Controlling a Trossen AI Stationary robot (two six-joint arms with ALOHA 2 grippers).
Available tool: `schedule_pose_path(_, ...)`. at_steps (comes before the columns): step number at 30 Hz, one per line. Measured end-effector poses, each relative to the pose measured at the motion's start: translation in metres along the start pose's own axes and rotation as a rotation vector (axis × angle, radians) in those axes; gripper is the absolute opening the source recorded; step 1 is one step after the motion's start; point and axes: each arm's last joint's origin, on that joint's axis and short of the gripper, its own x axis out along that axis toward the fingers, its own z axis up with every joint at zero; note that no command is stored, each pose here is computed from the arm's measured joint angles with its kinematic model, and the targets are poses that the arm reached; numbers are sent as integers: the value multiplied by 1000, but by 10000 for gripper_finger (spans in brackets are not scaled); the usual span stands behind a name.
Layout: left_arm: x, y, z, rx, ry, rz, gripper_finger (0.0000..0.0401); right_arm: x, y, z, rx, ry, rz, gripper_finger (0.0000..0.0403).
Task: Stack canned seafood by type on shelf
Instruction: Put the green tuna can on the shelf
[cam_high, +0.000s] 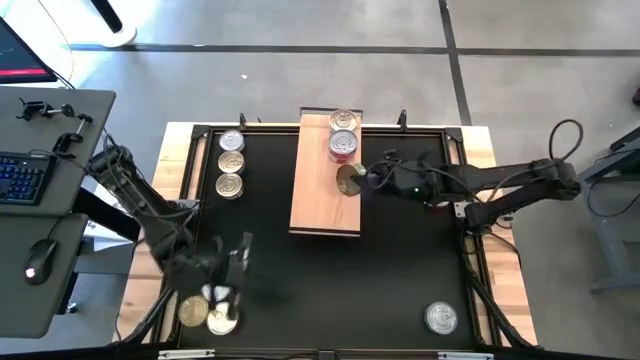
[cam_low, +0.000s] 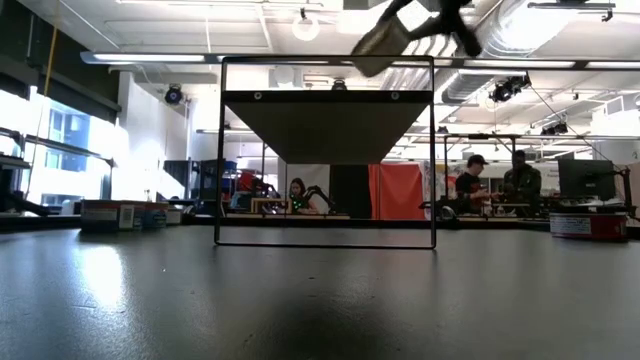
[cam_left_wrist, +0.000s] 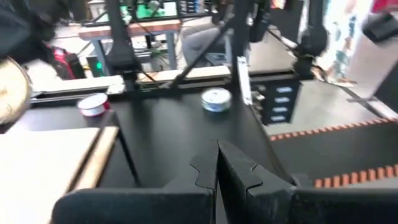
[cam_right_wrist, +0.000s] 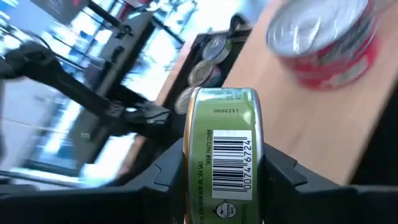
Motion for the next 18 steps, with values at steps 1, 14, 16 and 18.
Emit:
schedule_pose_path(1, 5, 6, 2, -12, -3, 4, 0, 6, -8, -1, 36, 7, 26, 119)
schedule_pose_path(14, 34, 53, 9, -279, -11, 103, 0, 36, -60, -1, 216, 26, 145, 169)
schedule_pose_path(16, 34, 54, 9, -254, -11, 105, 0, 38, -62, 0, 218, 18, 129, 178)
schedule_pose_path(18, 35, 55, 9, -225, -9, 110, 0, 39, -64, 3, 223, 6, 118, 180)
